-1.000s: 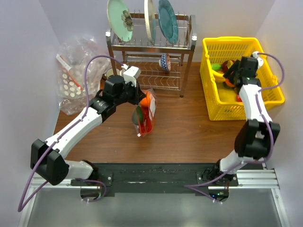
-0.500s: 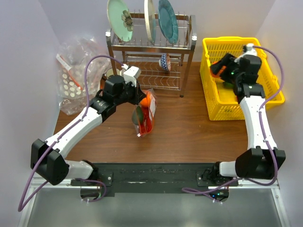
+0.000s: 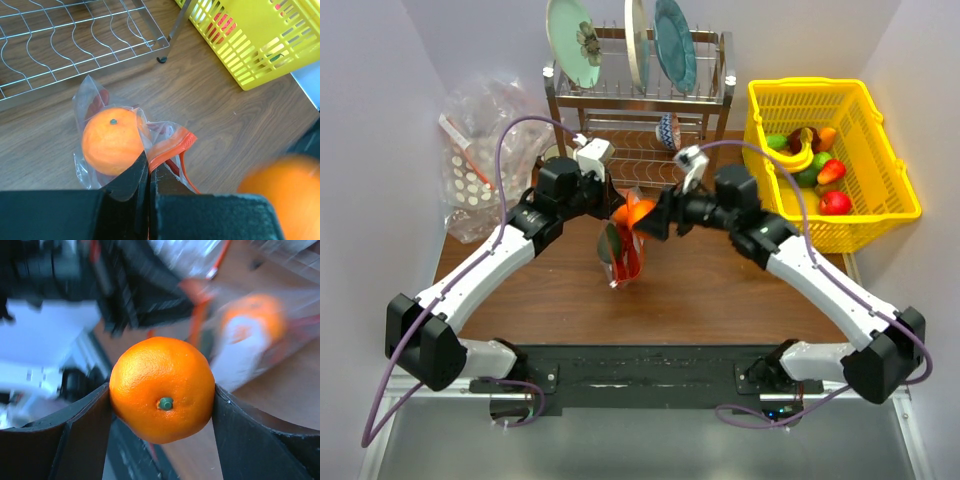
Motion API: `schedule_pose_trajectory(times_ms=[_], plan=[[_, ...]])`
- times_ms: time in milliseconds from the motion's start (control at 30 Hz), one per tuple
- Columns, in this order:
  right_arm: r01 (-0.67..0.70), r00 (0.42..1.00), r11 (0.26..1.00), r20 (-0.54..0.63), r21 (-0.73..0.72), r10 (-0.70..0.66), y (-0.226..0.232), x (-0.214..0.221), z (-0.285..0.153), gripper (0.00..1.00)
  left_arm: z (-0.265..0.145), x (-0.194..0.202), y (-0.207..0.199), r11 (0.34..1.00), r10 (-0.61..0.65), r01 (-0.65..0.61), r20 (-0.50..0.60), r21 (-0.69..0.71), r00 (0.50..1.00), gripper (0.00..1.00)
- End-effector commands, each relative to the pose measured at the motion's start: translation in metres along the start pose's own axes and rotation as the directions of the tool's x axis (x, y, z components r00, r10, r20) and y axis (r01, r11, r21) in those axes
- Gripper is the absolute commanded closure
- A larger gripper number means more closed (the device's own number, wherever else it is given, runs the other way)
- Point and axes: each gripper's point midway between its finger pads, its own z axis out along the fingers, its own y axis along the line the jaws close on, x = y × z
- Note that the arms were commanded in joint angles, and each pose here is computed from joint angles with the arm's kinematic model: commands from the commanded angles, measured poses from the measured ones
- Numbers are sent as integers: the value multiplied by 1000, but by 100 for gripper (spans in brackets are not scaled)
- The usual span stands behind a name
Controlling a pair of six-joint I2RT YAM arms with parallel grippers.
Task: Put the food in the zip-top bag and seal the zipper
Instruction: Place the fake fruit in the zipper food storage bag.
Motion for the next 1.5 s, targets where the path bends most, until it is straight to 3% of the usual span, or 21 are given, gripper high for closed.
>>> schedule_pose_trajectory(times_ms=[0,233,533,567,600,700,833,1133,1300,1467], plan=[[72,997,992,17,-108,-71,39,14,22,53,-1,-29,-8,999,13,-17,89,37,996,95],[62,998,996,-16,-67,-63,29,30,56,53,-6,-40,-18,998,-16,10,94,60,995,95],[40,996,980,68,197,-55,-22,22,59,46,-14,-50,-27,996,-33,28,66,81,997,95],[32,996,977,71,211,-48,-25,25,57,43,-14,-50,-28,996,-39,34,59,84,998,95],[24,995,970,89,242,-47,-29,21,53,31,-14,-49,-29,995,-47,43,53,87,998,95],[19,994,965,97,262,-45,-31,19,47,20,-13,-48,-30,994,-63,60,28,87,998,95],[12,995,963,90,268,-37,-29,18,41,16,-11,-55,-32,994,-69,68,9,84,998,95],[2,997,950,72,314,-26,-25,11,22,14,-5,-61,-33,985,-124,125,-16,120,992,95],[8,991,954,122,300,-46,-15,-2,5,19,1,-57,-31,984,-129,133,-37,123,991,95],[19,994,941,97,339,-55,-22,3,0,26,5,-52,-29,983,-134,139,-50,120,990,95]])
